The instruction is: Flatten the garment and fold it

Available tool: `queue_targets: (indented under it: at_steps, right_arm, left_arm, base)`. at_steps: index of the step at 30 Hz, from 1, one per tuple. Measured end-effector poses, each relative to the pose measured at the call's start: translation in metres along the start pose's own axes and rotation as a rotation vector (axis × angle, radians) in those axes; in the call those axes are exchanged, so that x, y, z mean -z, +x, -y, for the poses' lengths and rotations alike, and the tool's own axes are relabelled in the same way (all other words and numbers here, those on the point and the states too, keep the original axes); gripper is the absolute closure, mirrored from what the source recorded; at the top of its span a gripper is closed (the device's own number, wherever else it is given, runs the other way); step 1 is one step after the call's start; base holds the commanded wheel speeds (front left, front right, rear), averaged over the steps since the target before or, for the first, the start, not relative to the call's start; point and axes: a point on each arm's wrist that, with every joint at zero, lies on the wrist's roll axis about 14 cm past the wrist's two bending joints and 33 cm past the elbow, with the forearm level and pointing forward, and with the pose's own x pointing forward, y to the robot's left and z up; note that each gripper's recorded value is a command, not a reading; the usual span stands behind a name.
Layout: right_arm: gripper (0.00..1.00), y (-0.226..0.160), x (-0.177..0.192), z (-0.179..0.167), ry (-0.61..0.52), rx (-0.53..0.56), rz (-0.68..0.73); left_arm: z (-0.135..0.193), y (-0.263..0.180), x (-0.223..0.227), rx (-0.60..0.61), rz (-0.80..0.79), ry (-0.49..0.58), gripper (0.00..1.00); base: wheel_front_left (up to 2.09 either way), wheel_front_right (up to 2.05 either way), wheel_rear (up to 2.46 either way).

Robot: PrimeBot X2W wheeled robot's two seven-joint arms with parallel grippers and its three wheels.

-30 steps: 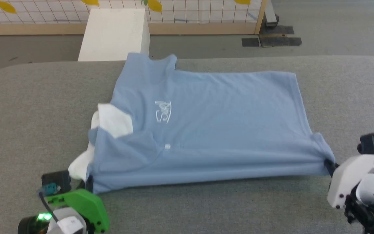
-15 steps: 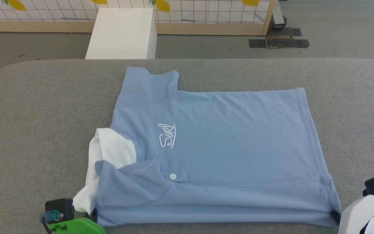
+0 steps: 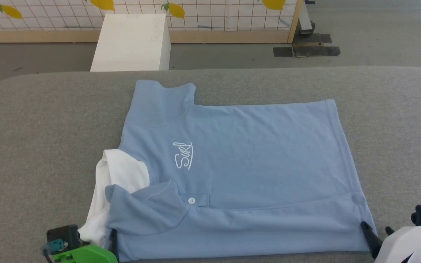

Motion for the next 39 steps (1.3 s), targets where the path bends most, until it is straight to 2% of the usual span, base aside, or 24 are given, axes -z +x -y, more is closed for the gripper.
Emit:
queue_targets:
  at_steps: [6,12,20,24,30,34,39]
  right_arm:
    - [0.0,-0.011,-0.043,-0.014,-0.048,-0.031,0.259]
    - [0.0,-0.019,-0.087,-0.044,-0.123,-0.091,0.528]
    - [0.0,-0.006,-0.125,-0.076,-0.188,-0.165,0.699]
    - [0.0,0.009,-0.133,-0.083,-0.213,-0.179,0.71]
    - [0.0,0.028,-0.134,-0.081,-0.227,-0.167,0.696]
    - [0.0,0.038,-0.133,-0.073,-0.228,-0.144,0.686]
    - [0.0,0.046,-0.125,-0.06,-0.22,-0.11,0.658]
  left_arm:
    - [0.01,-0.002,-0.052,0.039,0.211,0.037,0.0]
    - [0.038,0.012,-0.128,0.148,0.477,0.18,0.0]
    - [0.079,0.065,-0.194,0.283,0.564,0.305,0.0]
    - [0.091,0.104,-0.216,0.311,0.508,0.365,0.0]
    - [0.1,0.164,-0.224,0.302,0.329,0.43,0.0]
    - [0.099,0.2,-0.219,0.26,0.182,0.423,0.0]
    - [0.085,0.236,-0.188,0.167,-0.062,0.381,0.0]
  base:
    - [0.0,0.0,0.0]
    - [0.0,0.0,0.0]
    - [0.0,0.0,0.0]
    - [0.0,0.0,0.0]
    - [0.0,0.0,0.0]
    - [0.0,0.0,0.0]
    - [0.0,0.0,0.0]
